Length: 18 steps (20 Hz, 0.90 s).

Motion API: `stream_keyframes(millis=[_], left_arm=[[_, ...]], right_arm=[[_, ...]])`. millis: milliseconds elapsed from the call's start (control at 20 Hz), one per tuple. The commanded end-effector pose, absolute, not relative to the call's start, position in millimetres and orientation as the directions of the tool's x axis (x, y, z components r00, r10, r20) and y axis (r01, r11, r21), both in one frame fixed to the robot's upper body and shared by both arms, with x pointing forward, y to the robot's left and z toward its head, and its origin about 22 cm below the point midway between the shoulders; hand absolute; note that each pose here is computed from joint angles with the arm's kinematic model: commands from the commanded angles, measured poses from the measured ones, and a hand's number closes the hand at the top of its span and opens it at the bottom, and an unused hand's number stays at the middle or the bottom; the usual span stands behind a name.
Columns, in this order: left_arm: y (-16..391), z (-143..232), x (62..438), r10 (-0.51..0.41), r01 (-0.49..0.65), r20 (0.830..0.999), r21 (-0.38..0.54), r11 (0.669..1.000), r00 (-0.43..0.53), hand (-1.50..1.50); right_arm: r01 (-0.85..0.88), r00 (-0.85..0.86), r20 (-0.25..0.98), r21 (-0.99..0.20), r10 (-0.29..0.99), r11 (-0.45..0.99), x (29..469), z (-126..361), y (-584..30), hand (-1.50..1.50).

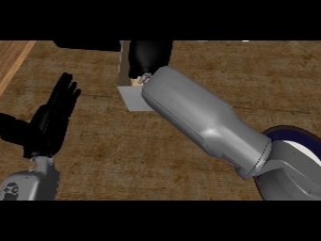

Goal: Pick the tomato from the plate and place it in the cardboard box

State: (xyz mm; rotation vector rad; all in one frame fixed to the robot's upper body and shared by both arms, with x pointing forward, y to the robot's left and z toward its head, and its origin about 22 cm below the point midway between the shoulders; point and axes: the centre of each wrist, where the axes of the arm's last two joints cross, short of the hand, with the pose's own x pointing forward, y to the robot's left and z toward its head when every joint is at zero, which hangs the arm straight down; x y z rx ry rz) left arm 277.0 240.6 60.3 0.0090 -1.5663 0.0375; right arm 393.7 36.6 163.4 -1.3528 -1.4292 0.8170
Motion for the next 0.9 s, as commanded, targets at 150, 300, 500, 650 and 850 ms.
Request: stream_keyframes(millis=[150, 300, 500, 650, 850], left_arm=[[234.6, 71.1, 287.0, 0.022, -0.021, 1.000, -0.022, 1.000, -0.003, 0.00], [245.6, 66.1, 282.0, 0.023, -0.051, 1.000, -0.023, 0.998, -0.015, 0.00], [242.2, 66.5, 274.2, 0.035, -0.041, 0.999, -0.035, 0.999, 0.002, 0.00], [239.3, 58.6, 275.4, 0.037, -0.052, 0.999, -0.036, 0.998, 0.012, 0.00], [257.0, 68.6, 275.3, 0.021, -0.065, 1.000, -0.021, 0.998, -0.006, 0.00]], right_arm=[[-0.066, 0.256, -0.018, -0.998, 0.966, -0.001, 410.2, 123.9, 7.4, -1.50], [-0.081, 0.262, 0.080, -0.991, 0.962, 0.105, 424.5, 118.9, -10.9, -1.50], [0.084, 0.187, 0.205, -0.978, 0.961, 0.192, 425.8, 116.4, -13.9, -1.50], [0.306, 0.054, 0.313, -0.909, 0.948, 0.282, 420.9, 119.3, -7.3, -1.50], [0.453, -0.060, 0.468, -0.774, 0.881, 0.442, 422.5, 130.6, -10.9, -1.50]])
